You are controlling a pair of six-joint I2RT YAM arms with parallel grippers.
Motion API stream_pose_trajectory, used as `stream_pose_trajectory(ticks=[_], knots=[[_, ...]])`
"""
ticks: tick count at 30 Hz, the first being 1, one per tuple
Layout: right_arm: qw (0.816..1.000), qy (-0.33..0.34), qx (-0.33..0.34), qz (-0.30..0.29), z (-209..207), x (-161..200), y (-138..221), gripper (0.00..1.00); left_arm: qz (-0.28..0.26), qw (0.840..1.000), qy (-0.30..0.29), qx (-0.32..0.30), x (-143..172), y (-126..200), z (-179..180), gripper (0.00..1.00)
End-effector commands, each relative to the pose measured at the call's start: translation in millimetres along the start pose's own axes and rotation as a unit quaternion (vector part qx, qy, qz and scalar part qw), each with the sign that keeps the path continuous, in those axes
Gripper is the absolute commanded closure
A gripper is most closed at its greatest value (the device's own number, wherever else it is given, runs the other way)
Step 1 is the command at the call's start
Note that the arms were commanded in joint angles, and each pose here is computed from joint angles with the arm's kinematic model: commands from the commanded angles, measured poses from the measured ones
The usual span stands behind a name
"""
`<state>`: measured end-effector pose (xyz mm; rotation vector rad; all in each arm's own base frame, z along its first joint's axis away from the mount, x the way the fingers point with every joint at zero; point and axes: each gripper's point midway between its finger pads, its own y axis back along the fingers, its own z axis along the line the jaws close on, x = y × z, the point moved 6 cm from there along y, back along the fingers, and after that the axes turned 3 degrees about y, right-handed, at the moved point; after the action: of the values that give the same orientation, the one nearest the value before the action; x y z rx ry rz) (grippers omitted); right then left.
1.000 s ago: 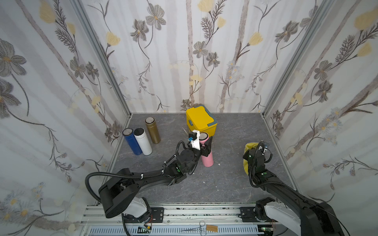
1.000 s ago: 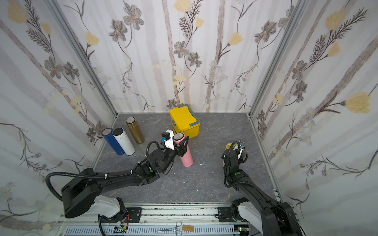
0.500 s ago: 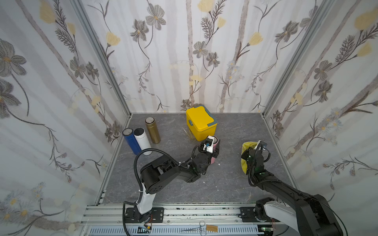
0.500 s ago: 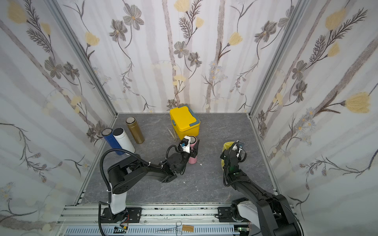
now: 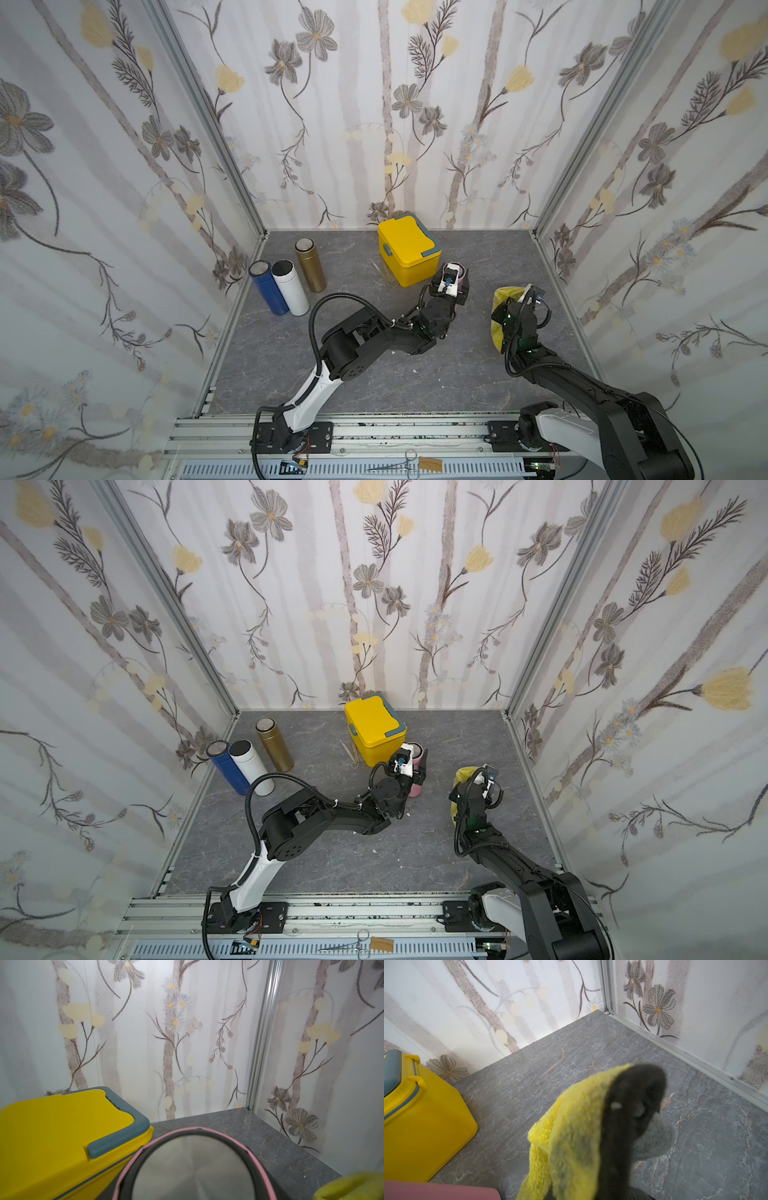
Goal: Wipe the surface of the thermos
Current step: Place the thermos at the center of the board.
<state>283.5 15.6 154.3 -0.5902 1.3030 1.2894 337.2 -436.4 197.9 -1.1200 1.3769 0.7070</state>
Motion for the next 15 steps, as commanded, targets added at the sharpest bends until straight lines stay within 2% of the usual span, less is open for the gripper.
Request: stream_pose_trajectory(ticks=[1,9,12,14,15], knots=[[1.000,-0.018,-0.006,-0.010,-0.2,-5.2,-0.7,1.00,-0.008,0.999,0.012,-0.041,2.6,-8.7,2.1,1.00],[1.000,-0.028,-0.004,-0.003,-5.2,-4.5,-2.8,1.00,0.018,0.998,0.009,-0.057,27.7,-36.8,-13.3,1.00],[1.000,-0.030,-0.008,-0.002,-5.3,-4.9,-3.2,1.00,0.035,0.998,0.005,-0.044,34.7,-42.4,-19.8,1.00],[1.000,-0.029,-0.009,-0.001,-5.6,-4.2,-3.4,1.00,0.040,0.999,0.007,-0.029,34.3,-42.7,-23.3,0.79],[1.000,-0.030,-0.009,0.000,-5.4,-3.9,-3.4,1.00,0.043,0.999,0.007,-0.026,34.4,-42.9,-24.1,0.74]])
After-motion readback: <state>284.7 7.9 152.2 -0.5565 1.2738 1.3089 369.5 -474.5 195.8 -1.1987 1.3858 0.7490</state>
